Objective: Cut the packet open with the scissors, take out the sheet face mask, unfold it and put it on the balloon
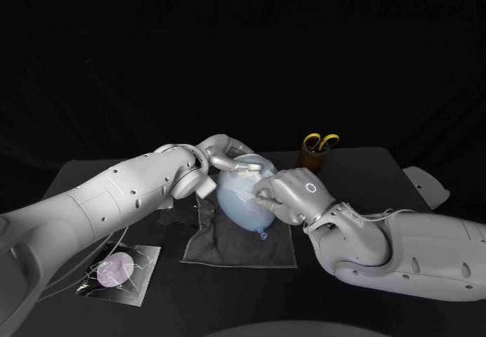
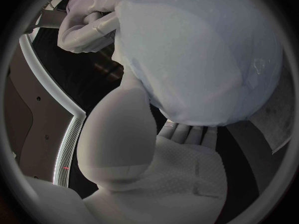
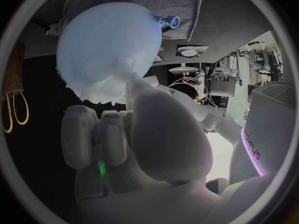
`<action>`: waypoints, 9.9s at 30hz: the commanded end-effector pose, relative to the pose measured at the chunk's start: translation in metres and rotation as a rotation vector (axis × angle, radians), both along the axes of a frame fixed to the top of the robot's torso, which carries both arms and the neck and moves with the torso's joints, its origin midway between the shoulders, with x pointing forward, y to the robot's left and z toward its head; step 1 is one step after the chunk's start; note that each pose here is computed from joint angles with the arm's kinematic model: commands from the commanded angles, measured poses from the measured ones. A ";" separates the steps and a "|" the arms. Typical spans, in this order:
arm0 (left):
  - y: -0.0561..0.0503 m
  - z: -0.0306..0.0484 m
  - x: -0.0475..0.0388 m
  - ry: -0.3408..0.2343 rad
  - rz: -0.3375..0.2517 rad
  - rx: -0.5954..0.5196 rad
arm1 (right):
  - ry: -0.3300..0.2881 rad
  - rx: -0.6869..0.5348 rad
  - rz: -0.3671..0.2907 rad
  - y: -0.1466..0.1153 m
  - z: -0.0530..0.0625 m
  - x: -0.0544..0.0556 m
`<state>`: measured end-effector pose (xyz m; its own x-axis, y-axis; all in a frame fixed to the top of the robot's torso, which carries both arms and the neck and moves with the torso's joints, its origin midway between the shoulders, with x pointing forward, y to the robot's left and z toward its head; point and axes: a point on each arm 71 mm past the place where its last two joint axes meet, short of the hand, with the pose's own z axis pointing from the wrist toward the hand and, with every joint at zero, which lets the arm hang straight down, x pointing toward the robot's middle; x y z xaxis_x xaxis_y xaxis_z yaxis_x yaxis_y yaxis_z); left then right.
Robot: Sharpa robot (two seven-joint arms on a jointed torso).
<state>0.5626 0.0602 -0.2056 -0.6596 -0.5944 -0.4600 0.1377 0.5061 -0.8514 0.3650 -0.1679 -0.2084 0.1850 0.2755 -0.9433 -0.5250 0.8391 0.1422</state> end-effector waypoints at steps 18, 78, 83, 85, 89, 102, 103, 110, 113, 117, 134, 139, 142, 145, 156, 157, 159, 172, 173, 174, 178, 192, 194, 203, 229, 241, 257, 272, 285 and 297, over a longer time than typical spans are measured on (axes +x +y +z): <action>0.000 -0.0019 -0.0014 0.014 -0.011 0.007 | -0.029 0.001 0.044 0.006 0.003 -0.005; -0.005 -0.0018 -0.0030 0.019 -0.020 0.009 | 0.082 0.061 0.143 0.070 -0.017 -0.016; -0.005 -0.0017 -0.0034 0.020 -0.022 0.008 | 0.096 0.054 0.151 0.074 -0.018 -0.015; -0.006 -0.0017 -0.0036 0.020 -0.022 0.008 | 0.101 0.047 0.153 0.076 -0.019 -0.015; -0.007 -0.0016 -0.0038 0.020 -0.024 0.008 | 0.112 0.039 0.160 0.080 -0.020 -0.015; -0.002 -0.0013 -0.0026 0.015 -0.012 0.002 | 0.017 0.239 0.272 0.046 0.000 -0.026; -0.001 -0.0011 -0.0025 0.015 -0.007 -0.004 | 0.015 0.265 0.307 0.039 0.002 -0.028; 0.005 0.0014 -0.0065 0.016 -0.001 -0.041 | 0.042 0.377 0.387 0.011 0.013 -0.038; 0.008 0.0036 -0.0105 0.012 -0.008 -0.066 | 0.072 0.428 0.386 -0.003 0.017 -0.040; 0.013 0.0069 -0.0144 0.008 -0.006 -0.114 | 0.123 0.492 0.350 -0.019 0.020 -0.039; 0.037 0.0176 -0.0267 0.021 0.008 -0.295 | 0.345 0.670 -0.008 -0.088 0.010 -0.006; 0.046 0.0199 -0.0306 0.018 0.020 -0.323 | 0.376 0.658 -0.082 -0.102 0.006 -0.001; 0.055 0.0216 -0.0327 0.012 0.043 -0.344 | 0.409 0.644 -0.127 -0.110 0.003 0.000; 0.068 0.0236 -0.0349 0.005 0.079 -0.368 | 0.455 0.627 -0.156 -0.116 0.000 -0.001; 0.141 0.0312 -0.0588 -0.036 0.269 -0.430 | 0.586 0.581 -0.200 -0.127 -0.012 -0.013; 0.148 0.0302 -0.0632 -0.033 0.284 -0.428 | 0.594 0.579 -0.206 -0.128 -0.014 -0.015; 0.158 0.0274 -0.0719 -0.022 0.303 -0.422 | 0.606 0.577 -0.218 -0.129 -0.017 -0.018; 0.180 -0.0289 -0.1379 0.146 0.383 -0.319 | 0.582 0.598 -0.264 -0.121 -0.029 -0.035; 0.179 -0.0331 -0.1426 0.157 0.381 -0.307 | 0.565 0.602 -0.257 -0.119 -0.028 -0.035; 0.179 -0.0360 -0.1461 0.163 0.379 -0.296 | 0.553 0.605 -0.250 -0.118 -0.028 -0.035; 0.174 -0.0449 -0.1576 0.186 0.362 -0.246 | 0.522 0.613 -0.215 -0.111 -0.027 -0.036; 0.151 -0.0589 -0.1704 0.238 0.291 -0.131 | 0.515 0.641 -0.149 -0.089 -0.033 -0.034; 0.145 -0.0614 -0.1717 0.246 0.282 -0.126 | 0.523 0.642 -0.145 -0.086 -0.035 -0.034; 0.126 -0.0666 -0.1747 0.263 0.251 -0.125 | 0.520 0.646 -0.160 -0.085 -0.039 -0.031; 0.104 -0.0714 -0.1744 0.297 0.256 -0.145 | 0.509 0.647 -0.188 -0.085 -0.043 -0.025; 0.099 -0.0710 -0.1751 0.304 0.241 -0.159 | 0.545 0.640 -0.151 -0.076 -0.045 -0.026; 0.090 -0.0704 -0.1783 0.324 0.196 -0.170 | 0.539 0.633 -0.136 -0.073 -0.043 -0.029; 0.088 -0.0706 -0.1813 0.362 0.170 -0.187 | 0.539 0.633 -0.138 -0.073 -0.043 -0.029; 0.092 -0.0689 -0.1828 0.432 0.190 -0.321 | 0.544 0.627 -0.148 -0.076 -0.045 -0.028; 0.089 -0.0651 -0.1884 0.496 0.114 -0.384 | 0.552 0.617 -0.174 -0.084 -0.046 -0.028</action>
